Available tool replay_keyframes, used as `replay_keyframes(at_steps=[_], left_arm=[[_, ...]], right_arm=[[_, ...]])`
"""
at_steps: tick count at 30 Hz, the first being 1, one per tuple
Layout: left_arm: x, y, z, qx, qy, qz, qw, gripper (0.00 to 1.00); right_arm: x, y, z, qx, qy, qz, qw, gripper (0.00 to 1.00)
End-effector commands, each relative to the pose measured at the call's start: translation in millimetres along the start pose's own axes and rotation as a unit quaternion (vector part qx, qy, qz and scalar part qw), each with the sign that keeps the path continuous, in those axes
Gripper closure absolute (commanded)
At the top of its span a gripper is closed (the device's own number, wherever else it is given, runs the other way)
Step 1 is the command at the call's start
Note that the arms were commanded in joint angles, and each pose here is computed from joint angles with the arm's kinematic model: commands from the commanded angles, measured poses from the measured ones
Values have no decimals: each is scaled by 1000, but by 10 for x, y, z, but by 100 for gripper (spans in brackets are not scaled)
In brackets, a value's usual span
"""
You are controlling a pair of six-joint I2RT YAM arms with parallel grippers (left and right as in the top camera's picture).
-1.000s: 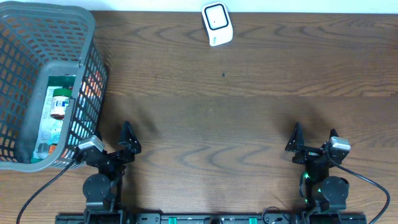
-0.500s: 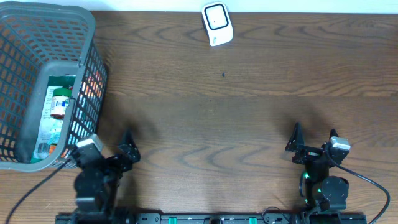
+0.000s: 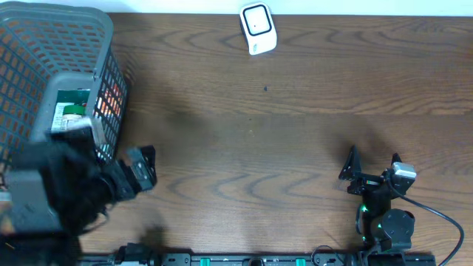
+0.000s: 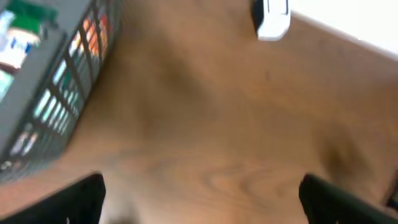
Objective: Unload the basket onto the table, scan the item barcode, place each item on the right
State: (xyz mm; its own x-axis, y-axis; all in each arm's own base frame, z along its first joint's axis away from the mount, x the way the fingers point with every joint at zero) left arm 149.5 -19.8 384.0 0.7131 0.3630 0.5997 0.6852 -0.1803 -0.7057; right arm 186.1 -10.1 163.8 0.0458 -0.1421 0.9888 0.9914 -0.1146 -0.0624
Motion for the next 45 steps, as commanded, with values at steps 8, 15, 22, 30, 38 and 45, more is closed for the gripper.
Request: replay_keyframes(at_steps=[8, 15, 22, 30, 38, 45], left_arm=[[778, 302, -279, 13, 11, 88, 996, 0], [918, 525, -126, 70, 4, 88, 994, 7], [1173, 448, 280, 146, -68, 20, 987, 7], [1440, 400, 1059, 241, -165, -24, 956, 6], [1515, 372, 1629, 286, -200, -25, 937, 0], [1548, 756, 1893, 290, -154, 45, 944, 0]], right_arm=[[-10, 0, 2, 1, -2, 2, 1000, 1], [-20, -6, 104, 46, -12, 7, 999, 1], [286, -92, 211, 80, -62, 0, 995, 1], [1016, 5, 339, 72, -47, 98, 991, 1], [1124, 513, 502, 79, -60, 296, 950, 1], [767, 835, 634, 122, -38, 378, 917, 1]])
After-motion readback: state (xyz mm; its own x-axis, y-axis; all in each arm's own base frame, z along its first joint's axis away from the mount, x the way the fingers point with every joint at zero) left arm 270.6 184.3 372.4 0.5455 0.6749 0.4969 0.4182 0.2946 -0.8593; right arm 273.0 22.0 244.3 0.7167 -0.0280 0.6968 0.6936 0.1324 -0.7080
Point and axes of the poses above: each gripper's point midway between its finger pads, its own y axis out along the fingers, its own z axis along the line the jaws close on, x = y × z, the point moved 6 cm from there along -y, back along the fingers, and after that the axes turned 4 degrees about -y, right-handed, at the moved point
